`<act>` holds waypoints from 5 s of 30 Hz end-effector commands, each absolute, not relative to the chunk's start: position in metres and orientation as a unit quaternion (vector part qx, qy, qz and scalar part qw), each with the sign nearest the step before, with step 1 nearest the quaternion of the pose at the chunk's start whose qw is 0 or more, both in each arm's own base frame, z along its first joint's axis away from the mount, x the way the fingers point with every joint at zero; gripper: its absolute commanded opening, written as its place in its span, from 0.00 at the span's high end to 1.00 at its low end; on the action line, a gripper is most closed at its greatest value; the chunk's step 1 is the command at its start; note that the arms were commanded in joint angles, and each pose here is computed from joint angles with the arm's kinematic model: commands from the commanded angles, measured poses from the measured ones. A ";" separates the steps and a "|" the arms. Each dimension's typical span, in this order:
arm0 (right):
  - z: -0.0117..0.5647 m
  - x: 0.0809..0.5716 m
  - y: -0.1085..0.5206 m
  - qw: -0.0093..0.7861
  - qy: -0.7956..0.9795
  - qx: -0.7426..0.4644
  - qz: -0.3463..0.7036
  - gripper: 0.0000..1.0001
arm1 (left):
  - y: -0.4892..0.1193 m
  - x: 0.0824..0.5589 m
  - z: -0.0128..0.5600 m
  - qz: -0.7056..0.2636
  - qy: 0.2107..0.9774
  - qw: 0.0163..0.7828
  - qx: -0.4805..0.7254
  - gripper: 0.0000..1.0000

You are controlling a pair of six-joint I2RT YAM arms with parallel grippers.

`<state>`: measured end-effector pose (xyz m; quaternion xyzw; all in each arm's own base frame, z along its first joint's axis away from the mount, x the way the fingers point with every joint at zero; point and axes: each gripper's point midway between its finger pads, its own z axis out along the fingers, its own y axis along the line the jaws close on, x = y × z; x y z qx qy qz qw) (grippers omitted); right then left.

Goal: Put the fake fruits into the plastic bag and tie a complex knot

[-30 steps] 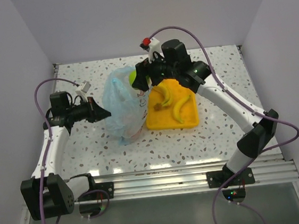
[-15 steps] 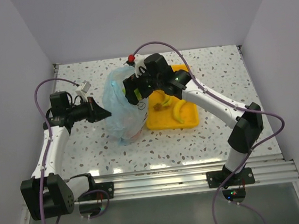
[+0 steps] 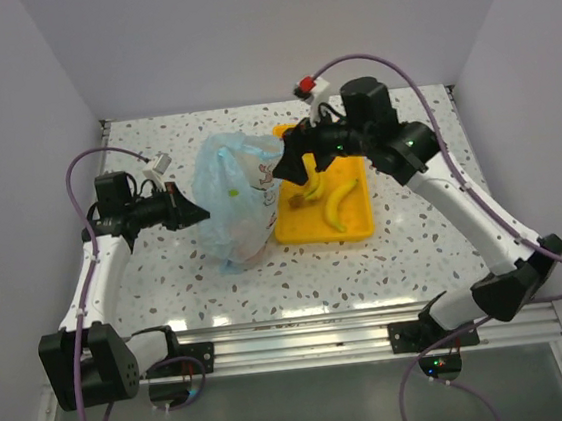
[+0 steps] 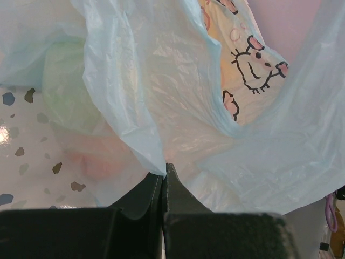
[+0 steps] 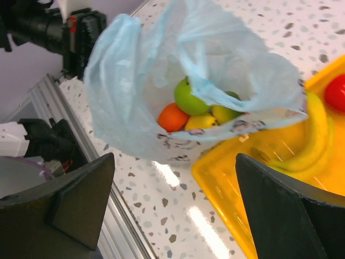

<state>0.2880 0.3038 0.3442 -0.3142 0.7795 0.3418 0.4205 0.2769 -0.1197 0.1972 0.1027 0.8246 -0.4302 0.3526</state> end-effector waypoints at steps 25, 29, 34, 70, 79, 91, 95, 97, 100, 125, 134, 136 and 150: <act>0.173 0.547 0.220 0.413 0.894 0.078 0.156 0.05 | -0.120 0.284 0.207 -0.442 0.811 0.368 0.107 1.00; 0.144 0.557 0.231 0.398 0.899 0.080 0.168 0.05 | -0.120 0.283 0.203 -0.443 0.813 0.363 0.105 1.00; 0.122 0.570 0.240 0.396 0.895 0.093 0.183 0.03 | -0.119 0.283 0.200 -0.440 0.816 0.360 0.105 1.00; 0.316 0.412 0.240 0.465 0.818 -0.151 0.302 0.77 | -0.114 0.281 0.200 -0.435 0.816 0.369 0.093 1.00; 0.314 0.325 0.304 0.419 0.796 -0.270 0.344 0.86 | -0.114 0.280 0.208 -0.432 0.814 0.376 0.100 1.00; 0.293 0.355 0.348 0.439 0.807 -0.270 0.287 0.90 | -0.115 0.278 0.208 -0.434 0.811 0.379 0.103 1.00; 0.309 0.372 0.353 0.467 0.800 -0.246 0.284 0.89 | -0.115 0.278 0.209 -0.436 0.810 0.378 0.103 1.00; 0.308 0.374 0.359 0.465 0.799 -0.248 0.289 0.88 | -0.115 0.278 0.209 -0.434 0.810 0.380 0.105 1.00; 0.300 0.365 0.368 0.443 0.803 -0.262 0.301 0.88 | -0.115 0.279 0.208 -0.435 0.810 0.379 0.103 1.00; 0.295 0.291 0.370 0.395 0.803 -0.352 0.273 0.01 | -0.115 0.283 0.210 -0.438 0.809 0.380 0.096 1.00; 0.338 0.299 0.322 0.400 0.802 -0.336 0.288 0.01 | -0.114 0.283 0.212 -0.435 0.810 0.381 0.096 1.00; 0.341 0.318 0.286 0.399 0.819 -0.286 0.296 0.02 | -0.114 0.283 0.213 -0.436 0.809 0.381 0.098 1.00; 0.238 0.387 0.119 0.341 0.927 -0.136 0.075 0.16 | -0.113 0.284 0.210 -0.437 0.811 0.378 0.093 1.00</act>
